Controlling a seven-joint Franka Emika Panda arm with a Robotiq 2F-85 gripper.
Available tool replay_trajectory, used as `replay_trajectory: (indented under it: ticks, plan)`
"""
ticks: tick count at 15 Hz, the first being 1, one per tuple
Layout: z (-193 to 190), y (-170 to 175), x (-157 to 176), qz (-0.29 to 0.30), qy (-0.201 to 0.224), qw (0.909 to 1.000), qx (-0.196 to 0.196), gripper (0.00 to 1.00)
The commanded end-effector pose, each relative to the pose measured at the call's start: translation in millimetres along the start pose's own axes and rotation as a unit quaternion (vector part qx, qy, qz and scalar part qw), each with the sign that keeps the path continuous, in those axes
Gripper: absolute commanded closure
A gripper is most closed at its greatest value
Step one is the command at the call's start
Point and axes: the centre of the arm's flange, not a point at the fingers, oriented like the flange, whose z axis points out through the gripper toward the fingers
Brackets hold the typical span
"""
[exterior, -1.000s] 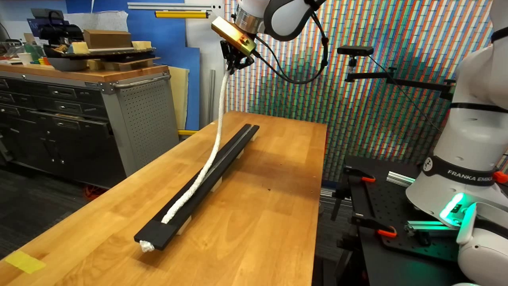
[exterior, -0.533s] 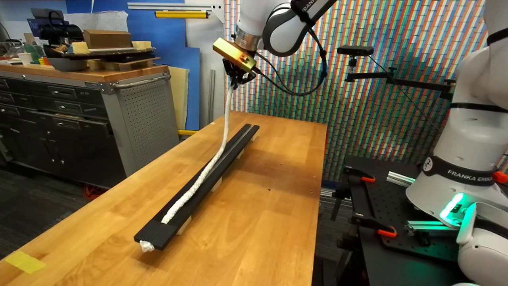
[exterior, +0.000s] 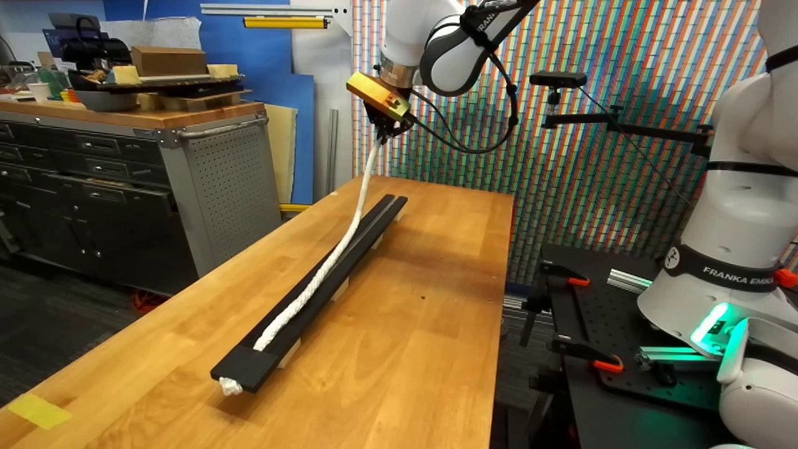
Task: Set the rope along the middle of the black object then push it into the ridge
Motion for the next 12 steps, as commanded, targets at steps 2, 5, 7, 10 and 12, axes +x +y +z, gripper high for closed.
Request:
replay_trajectory:
  ticks: [2, 5, 7, 10, 12]
  plan:
    - [-6.6, 11.9, 18.2, 0.021, 0.038, 0.9990, -0.010, 0.97]
    - [5.6, 17.3, 18.4, 0.015, 0.029, 0.9991, -0.029, 0.97]
    - [15.1, 21.4, 10.1, 0.008, 0.018, 0.9991, -0.038, 0.97]
    - [29.4, 25.8, -4.0, 0.001, 0.008, 0.9987, -0.051, 0.97]
    - [35.9, 26.9, -10.8, 0.000, 0.005, 0.9983, -0.057, 0.97]
